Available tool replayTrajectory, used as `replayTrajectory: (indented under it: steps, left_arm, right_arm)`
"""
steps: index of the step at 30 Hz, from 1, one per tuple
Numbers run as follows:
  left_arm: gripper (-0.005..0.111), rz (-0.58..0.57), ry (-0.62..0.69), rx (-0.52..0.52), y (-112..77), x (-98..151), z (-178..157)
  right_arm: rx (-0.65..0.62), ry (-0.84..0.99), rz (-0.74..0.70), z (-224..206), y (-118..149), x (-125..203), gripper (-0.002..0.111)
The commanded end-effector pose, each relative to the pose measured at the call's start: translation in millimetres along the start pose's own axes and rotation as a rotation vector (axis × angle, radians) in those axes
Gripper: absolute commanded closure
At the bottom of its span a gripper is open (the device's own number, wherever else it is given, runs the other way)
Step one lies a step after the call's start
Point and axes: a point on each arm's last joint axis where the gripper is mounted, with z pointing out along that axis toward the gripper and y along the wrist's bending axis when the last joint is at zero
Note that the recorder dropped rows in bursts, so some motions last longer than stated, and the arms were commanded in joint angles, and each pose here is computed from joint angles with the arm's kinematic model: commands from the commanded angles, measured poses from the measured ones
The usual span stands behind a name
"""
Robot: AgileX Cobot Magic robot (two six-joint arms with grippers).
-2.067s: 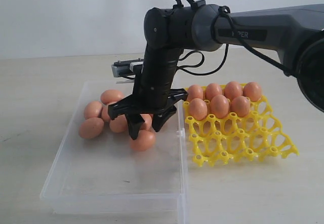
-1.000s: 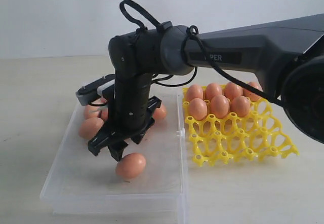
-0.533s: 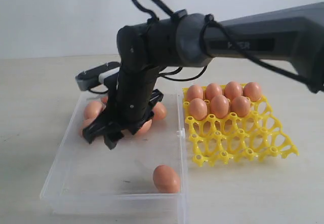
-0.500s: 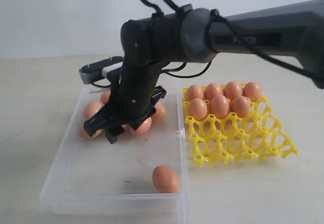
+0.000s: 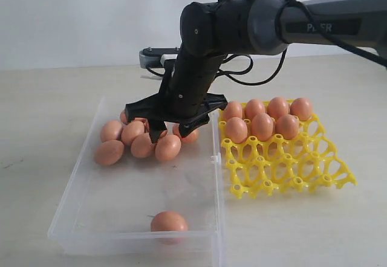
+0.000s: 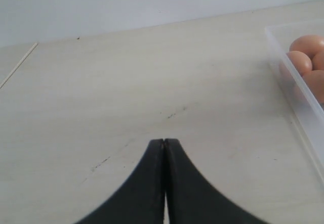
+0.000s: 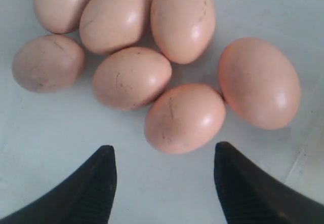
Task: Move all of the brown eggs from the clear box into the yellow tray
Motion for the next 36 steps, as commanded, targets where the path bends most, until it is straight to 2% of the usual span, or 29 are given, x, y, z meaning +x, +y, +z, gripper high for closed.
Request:
replayTrajectory:
  steps: [1, 11, 18, 27, 36]
  left_arm:
    - [0.107, -0.007, -0.016, -0.003, 0.3, -2, -1]
    - [0.107, -0.007, -0.016, -0.003, 0.3, -2, -1]
    - [0.107, -0.007, -0.016, -0.003, 0.3, -2, -1]
    - [0.107, -0.007, -0.016, -0.003, 0.3, -2, -1]
    - [0.107, -0.007, -0.016, -0.003, 0.3, -2, -1]
  right_arm:
    - [-0.014, 0.028, 0.053, 19, -3, 1, 0.052]
    - [-0.057, -0.045, 0.118, 29, -2, -6, 0.052]
    - [-0.042, -0.049, 0.141, 30, -14, -10, 0.052]
    - [-0.009, 0.019, 0.136, 58, -20, -1, 0.052]
    - [0.007, -0.012, 0.119, 61, -23, -4, 0.052]
